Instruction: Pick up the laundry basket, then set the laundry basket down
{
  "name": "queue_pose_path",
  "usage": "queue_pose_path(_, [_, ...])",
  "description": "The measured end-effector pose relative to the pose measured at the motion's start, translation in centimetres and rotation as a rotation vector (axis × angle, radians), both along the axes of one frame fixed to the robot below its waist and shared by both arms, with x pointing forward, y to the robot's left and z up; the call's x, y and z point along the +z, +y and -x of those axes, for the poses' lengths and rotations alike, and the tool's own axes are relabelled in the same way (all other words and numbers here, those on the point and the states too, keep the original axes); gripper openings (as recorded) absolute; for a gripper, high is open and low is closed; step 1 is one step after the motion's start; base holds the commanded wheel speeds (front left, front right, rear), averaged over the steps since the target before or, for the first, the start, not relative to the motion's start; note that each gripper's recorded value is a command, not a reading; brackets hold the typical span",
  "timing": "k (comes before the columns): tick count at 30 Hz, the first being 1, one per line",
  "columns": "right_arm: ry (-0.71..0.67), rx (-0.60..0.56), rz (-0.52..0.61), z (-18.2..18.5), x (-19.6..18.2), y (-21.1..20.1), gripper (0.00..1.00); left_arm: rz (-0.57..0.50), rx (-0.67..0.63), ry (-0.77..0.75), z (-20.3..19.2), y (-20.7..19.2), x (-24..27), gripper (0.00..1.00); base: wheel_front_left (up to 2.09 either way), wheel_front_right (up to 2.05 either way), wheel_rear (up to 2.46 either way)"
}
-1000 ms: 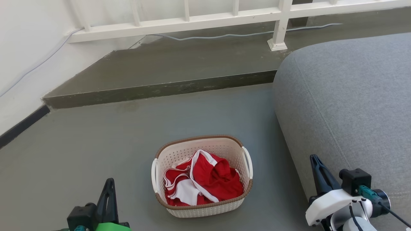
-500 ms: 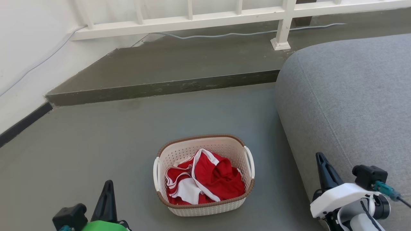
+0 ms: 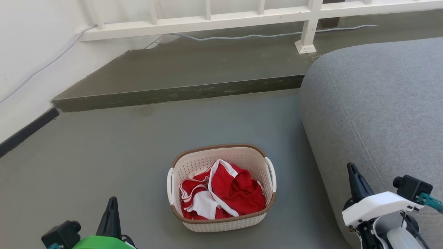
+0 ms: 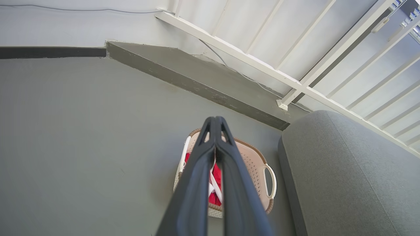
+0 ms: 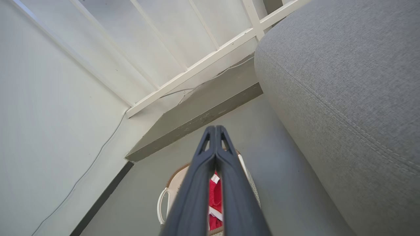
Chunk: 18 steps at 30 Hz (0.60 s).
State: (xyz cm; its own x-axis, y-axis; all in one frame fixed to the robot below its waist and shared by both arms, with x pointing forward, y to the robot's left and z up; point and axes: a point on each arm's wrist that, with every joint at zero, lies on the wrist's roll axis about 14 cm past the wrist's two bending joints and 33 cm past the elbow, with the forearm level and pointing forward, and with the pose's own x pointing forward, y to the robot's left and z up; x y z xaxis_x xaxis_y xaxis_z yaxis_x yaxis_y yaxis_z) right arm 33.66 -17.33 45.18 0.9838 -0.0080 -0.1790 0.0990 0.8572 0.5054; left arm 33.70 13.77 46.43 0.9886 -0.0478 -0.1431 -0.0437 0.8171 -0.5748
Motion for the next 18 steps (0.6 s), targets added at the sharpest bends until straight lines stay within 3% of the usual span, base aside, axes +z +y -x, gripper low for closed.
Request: queue_pose_path(18, [0.025, -0.058, -0.257, -0.8, 0.0, -1.1, 0.00, 0.235, 0.042, 0.043, -0.9, 1.4, -0.3, 0.00, 0.00, 0.00, 0.00])
